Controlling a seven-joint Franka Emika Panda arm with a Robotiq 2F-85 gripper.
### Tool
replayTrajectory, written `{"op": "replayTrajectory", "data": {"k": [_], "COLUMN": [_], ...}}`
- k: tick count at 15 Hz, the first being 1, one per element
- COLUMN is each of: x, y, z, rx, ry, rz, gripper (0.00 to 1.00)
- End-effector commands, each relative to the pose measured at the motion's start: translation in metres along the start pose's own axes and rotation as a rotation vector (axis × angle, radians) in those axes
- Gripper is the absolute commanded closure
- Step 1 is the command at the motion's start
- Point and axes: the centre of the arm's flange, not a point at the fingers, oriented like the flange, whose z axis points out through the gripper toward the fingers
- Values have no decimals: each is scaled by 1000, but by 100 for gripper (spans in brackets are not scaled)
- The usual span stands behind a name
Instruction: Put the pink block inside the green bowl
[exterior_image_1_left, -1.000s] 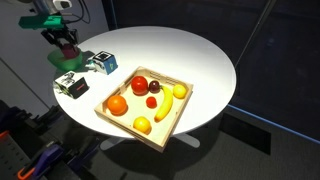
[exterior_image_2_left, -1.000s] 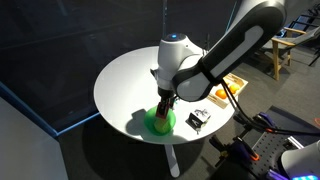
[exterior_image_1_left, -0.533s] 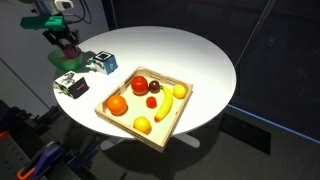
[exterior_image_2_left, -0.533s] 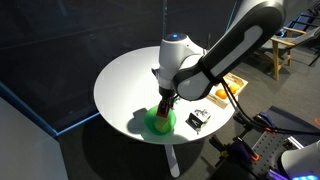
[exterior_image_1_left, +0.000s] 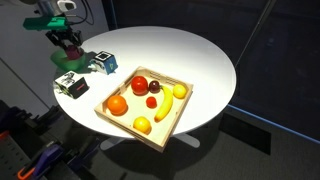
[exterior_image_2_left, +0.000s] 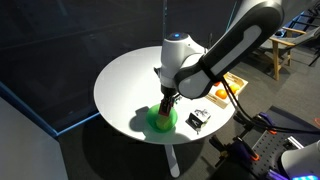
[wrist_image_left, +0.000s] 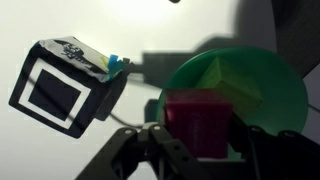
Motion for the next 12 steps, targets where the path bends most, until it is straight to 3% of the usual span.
{"op": "replayTrajectory", "data": {"k": [1, 12], "x": [-10, -29], "y": [6, 21], "z": [-7, -6], "rx": [-21, -14], "ry": [9, -4], "rz": [19, 73], "gripper": [70, 70]}}
